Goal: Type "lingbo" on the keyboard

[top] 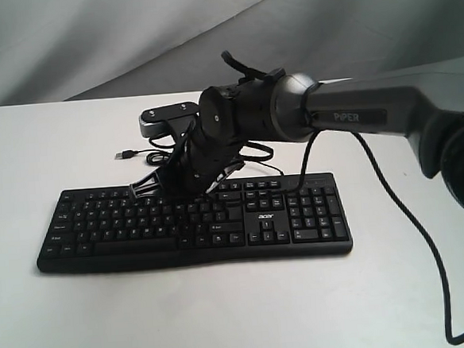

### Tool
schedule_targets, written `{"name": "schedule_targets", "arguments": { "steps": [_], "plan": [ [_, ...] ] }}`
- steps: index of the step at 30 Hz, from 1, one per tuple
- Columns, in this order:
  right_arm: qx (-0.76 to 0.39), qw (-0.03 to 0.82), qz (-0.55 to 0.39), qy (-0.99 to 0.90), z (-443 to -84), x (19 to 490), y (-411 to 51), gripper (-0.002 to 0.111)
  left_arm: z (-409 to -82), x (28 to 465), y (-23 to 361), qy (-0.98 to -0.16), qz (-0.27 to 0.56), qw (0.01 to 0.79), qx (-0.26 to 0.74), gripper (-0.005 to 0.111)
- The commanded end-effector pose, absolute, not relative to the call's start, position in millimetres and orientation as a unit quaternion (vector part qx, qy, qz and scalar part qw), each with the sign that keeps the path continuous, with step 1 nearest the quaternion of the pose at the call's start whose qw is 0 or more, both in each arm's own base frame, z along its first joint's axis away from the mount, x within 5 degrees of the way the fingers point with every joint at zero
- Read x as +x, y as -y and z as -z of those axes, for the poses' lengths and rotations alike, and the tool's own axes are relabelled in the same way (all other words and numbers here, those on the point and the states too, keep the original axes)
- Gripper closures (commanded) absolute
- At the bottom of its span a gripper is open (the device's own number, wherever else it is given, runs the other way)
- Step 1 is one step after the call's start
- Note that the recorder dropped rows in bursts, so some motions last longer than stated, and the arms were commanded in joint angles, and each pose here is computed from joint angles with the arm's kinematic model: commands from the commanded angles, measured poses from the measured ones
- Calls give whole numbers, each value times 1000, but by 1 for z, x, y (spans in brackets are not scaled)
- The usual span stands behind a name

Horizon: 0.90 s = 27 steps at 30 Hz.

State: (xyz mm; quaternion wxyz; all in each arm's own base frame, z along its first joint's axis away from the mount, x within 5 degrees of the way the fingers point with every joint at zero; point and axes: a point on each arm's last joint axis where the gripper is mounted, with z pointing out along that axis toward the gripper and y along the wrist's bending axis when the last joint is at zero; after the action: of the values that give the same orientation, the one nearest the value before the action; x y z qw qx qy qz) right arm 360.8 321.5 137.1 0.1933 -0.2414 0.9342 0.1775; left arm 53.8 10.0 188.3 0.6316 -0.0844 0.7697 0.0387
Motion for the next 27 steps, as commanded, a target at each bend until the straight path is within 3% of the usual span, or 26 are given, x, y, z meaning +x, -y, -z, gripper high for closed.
{"name": "schedule_targets", "arguments": {
  "steps": [1, 27],
  "plan": [
    [-243, 210, -177, -930, -144, 363, -320, 108, -187, 54, -10, -768, -35, 633, -89, 106],
    [-218, 210, -173, -937, -144, 365, -317, 108, -187, 54, -10, -768, -35, 633, -89, 106]
  ]
}}
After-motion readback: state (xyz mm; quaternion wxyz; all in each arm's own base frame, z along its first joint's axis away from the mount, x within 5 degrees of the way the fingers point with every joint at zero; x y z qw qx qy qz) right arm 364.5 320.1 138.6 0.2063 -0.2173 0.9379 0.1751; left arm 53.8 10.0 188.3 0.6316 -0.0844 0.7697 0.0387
